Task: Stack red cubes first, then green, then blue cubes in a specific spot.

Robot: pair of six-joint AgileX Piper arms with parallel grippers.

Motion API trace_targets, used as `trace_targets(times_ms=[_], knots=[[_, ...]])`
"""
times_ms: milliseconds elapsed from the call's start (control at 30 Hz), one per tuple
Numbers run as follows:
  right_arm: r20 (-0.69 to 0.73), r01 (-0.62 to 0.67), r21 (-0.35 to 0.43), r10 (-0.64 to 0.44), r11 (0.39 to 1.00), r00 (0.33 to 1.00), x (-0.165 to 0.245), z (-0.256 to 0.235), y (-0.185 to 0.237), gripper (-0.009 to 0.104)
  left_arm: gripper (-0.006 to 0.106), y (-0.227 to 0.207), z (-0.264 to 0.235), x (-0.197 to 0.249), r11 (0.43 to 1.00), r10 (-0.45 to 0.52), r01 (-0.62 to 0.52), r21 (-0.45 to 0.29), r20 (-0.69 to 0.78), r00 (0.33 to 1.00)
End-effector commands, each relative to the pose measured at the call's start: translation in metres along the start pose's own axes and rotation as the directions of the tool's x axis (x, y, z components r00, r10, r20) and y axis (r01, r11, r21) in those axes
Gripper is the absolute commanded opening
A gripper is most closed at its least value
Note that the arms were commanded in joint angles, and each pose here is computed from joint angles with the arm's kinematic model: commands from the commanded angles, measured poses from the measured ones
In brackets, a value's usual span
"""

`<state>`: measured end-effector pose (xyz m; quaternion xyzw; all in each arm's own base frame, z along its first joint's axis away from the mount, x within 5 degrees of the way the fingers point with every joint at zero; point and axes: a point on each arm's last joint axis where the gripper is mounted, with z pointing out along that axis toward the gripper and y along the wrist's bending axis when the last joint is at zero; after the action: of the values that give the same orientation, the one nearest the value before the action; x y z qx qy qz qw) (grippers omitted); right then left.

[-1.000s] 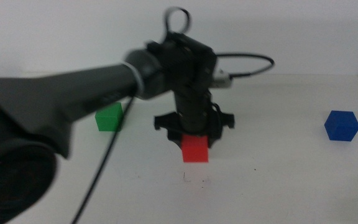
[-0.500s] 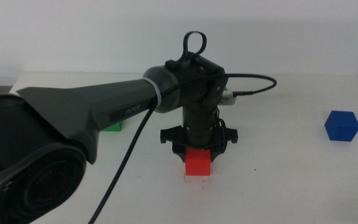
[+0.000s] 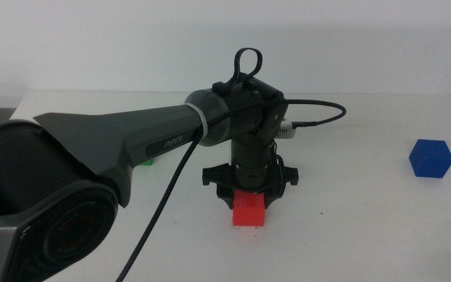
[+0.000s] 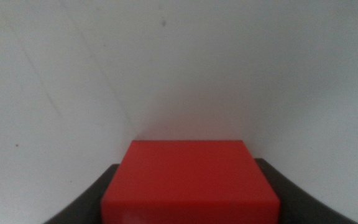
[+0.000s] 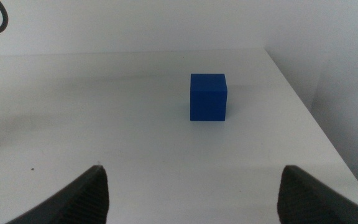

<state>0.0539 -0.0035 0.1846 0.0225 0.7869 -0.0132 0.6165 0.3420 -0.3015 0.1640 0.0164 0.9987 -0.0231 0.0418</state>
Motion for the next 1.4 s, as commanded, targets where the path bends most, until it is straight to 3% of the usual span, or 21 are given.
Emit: trace_targets(times_ms=[0,100,267,400,500,600,700,867,1000,1367], knots=[[0.016,0.008,0.003,-0.008,1.000,1.000,0.000,0.000,0.000,0.087,0.067,-0.002,0.000,0.002,1.000,-0.012,0.012,0.014,-0.014,1.000],[0.016,0.008,0.003,-0.008,1.000,1.000,0.000,0.000,0.000,0.087,0.094,-0.001,-0.002,0.002,1.000,0.008,-0.008,0.004,-0.011,1.000],[0.016,0.008,0.003,-0.008,1.000,1.000,0.000,0.000,0.000,0.087,0.094,0.002,-0.048,0.003,0.999,0.044,-0.045,0.027,0.038,0.998],[0.016,0.008,0.003,-0.008,1.000,1.000,0.000,0.000,0.000,0.087,0.094,0.029,-0.126,0.002,0.996,0.082,-0.074,-0.040,0.265,0.961],[0.016,0.008,0.003,-0.008,1.000,1.000,0.000,0.000,0.000,0.087,0.094,0.064,-0.158,-0.009,0.992,0.119,-0.100,-0.073,0.342,0.932],[0.016,0.008,0.003,-0.008,1.000,1.000,0.000,0.000,0.000,0.087,0.094,0.111,-0.165,-0.031,0.998,0.061,-0.063,-0.003,0.306,0.950],[0.016,0.008,0.003,-0.008,1.000,1.000,0.000,0.000,0.000,0.087,0.094,0.161,-0.157,-0.053,1.000,-0.016,0.011,0.018,0.272,0.962],[0.016,0.008,0.003,-0.008,1.000,1.000,0.000,0.000,0.000,0.087,0.094,0.207,-0.123,-0.080,0.999,-0.043,0.039,0.023,0.225,0.973],[0.016,0.008,0.003,-0.008,1.000,1.000,0.000,0.000,0.000,0.087,0.094,0.216,-0.087,-0.095,0.995,-0.062,0.047,0.086,0.181,0.982],[0.016,0.008,0.003,-0.008,1.000,1.000,0.000,0.000,0.000,0.087,0.094,0.215,-0.016,-0.116,0.994,-0.063,0.048,0.097,0.157,0.986]])
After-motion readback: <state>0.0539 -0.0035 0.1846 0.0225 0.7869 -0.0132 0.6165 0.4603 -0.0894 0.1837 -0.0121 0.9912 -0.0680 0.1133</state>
